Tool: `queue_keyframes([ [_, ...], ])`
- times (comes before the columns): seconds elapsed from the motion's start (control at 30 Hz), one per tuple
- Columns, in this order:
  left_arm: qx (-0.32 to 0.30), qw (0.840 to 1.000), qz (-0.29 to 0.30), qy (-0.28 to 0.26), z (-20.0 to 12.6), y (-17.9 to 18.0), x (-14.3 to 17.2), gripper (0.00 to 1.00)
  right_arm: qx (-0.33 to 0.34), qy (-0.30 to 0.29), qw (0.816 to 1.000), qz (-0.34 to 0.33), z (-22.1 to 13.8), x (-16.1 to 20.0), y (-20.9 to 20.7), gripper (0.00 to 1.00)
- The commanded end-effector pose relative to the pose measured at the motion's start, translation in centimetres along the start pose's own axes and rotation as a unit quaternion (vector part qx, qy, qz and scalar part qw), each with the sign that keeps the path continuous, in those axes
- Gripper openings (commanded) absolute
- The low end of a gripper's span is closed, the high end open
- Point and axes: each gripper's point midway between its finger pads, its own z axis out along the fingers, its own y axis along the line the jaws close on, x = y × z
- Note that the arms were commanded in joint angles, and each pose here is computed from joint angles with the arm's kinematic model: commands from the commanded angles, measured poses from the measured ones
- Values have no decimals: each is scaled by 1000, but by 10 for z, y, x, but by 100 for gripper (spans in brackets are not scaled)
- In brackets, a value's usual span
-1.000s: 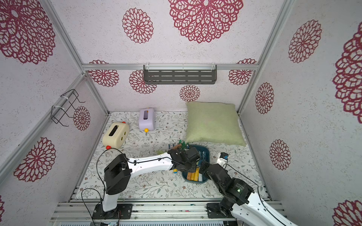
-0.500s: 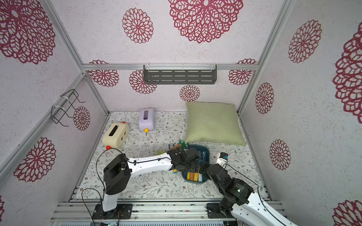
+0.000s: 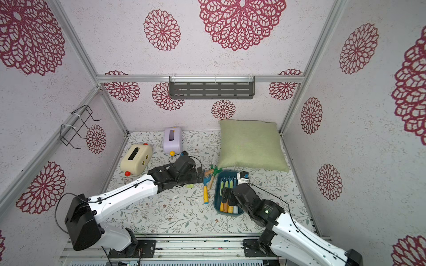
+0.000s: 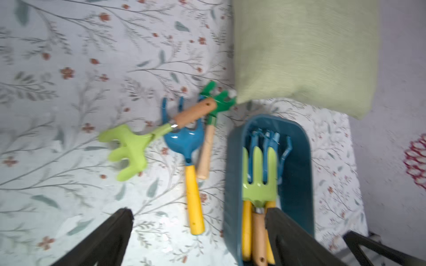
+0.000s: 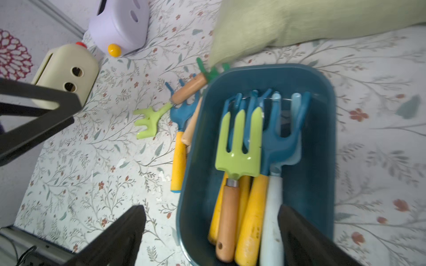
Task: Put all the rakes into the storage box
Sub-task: Adjust the rake at the center of the board.
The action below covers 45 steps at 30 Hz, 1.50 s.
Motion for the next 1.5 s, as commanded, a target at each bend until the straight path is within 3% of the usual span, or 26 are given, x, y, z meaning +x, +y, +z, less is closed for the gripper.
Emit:
queue_keyframes([
  [0.0, -24, 999, -11, -22, 2, 37, -15, 97, -71, 12, 995, -61, 10, -15, 49, 96],
  [0.27, -78, 990, -58, -99, -6, 118, -33, 97, -59, 91, 986, -126, 64, -12, 85, 92],
  [0.43, -100, 984, -60, -135, -11, 149, -34, 97, -21, 138, 981, -133, 93, -5, 88, 88],
  [0.67, -76, 984, -63, -148, -18, 152, -33, 97, 27, 165, 969, -183, 137, -20, 86, 85],
  [1.1, -77, 987, -56, -133, -13, 155, -28, 97, 16, 238, 941, -239, 227, -47, 75, 87],
  [1.23, -78, 987, -54, -132, -12, 155, -28, 97, 5, 276, 929, -246, 230, -28, 76, 87],
  [1.47, -83, 987, -52, -130, -9, 156, -28, 97, -11, 302, 913, -276, 204, 14, 96, 87],
])
